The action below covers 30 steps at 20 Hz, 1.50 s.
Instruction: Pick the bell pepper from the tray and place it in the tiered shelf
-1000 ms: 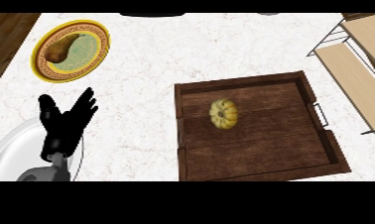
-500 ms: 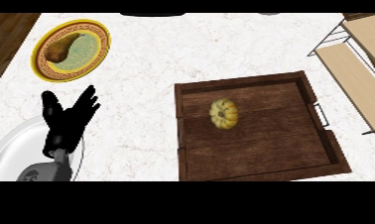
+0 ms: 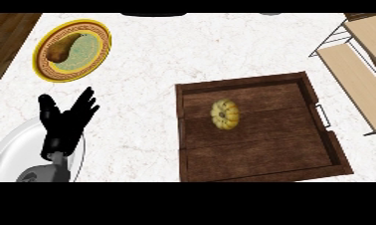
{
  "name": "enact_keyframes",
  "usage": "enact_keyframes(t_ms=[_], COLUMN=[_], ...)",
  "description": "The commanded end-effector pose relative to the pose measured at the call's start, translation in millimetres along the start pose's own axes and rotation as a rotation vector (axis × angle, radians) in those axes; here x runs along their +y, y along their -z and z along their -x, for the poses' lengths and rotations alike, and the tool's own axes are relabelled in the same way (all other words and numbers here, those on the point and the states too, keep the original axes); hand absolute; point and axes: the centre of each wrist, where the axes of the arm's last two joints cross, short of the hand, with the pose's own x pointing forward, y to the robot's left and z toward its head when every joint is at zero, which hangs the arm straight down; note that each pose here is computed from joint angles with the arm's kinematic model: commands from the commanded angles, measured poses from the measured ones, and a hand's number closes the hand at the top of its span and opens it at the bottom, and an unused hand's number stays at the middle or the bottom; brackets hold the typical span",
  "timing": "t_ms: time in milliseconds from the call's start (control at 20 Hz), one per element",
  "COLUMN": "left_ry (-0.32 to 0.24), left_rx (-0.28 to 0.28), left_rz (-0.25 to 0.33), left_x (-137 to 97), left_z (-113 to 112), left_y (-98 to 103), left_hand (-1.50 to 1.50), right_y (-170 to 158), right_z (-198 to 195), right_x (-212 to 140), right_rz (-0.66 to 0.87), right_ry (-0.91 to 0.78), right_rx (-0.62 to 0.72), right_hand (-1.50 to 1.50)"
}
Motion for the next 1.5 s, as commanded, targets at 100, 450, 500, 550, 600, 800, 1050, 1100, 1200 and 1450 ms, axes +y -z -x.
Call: enact_keyframes(t_ms=[100,450,500,550,600,800,1050,1100,1200,1450], left_ry=[0.022,0.005,0.004,-0.014,-0.008,-0.001,-0.003,-0.009,0.0,0.008], left_rx=[0.002,0.001,0.016,0.007,0.024,0.013,0.022,0.004,0.018,0.009], left_rz=[-0.011,-0.004,0.011,0.006,-0.002,0.021,0.011,-0.003,-0.001,-0.004], left_x=[-9.7,-19.0,11.1,-11.2,-9.9,8.7,-10.3,-2.9,-10.1,6.2], left_z=[-10.5,-6.6,-10.8,-0.7,-11.1,9.5,1.9,-1.4,-5.4,9.1], left_y=[2.8,-5.4,-15.7,-5.3,-11.7,-15.8,3.8,-4.4,-2.5,4.1], left_hand=[0.0,0.0,0.0,0.0,0.0,0.0,0.0,0.0,0.0,0.0], right_y=[23.9,13.4,17.7,20.9,13.2,24.2,7.2,11.7,8.9,16.6], right_z=[13.4,6.6,14.9,19.6,5.2,14.4,15.9,17.3,20.5,15.3], right_x=[-4.6,-1.4,9.9,3.5,-10.1,-16.3,-8.6,-18.9,-17.7,-48.6], right_rz=[-0.011,-0.026,-0.025,-0.034,0.019,0.111,0.124,0.13,0.149,0.231], right_ry=[0.031,-0.066,-0.115,-0.075,0.094,0.244,0.463,0.49,0.563,0.731], right_rx=[-0.034,-0.034,-0.046,-0.048,0.023,0.083,0.075,0.069,0.083,0.12], right_hand=[1.5,1.5,1.5,1.5,1.5,-1.5,-1.5,-1.5,-1.5,-1.5])
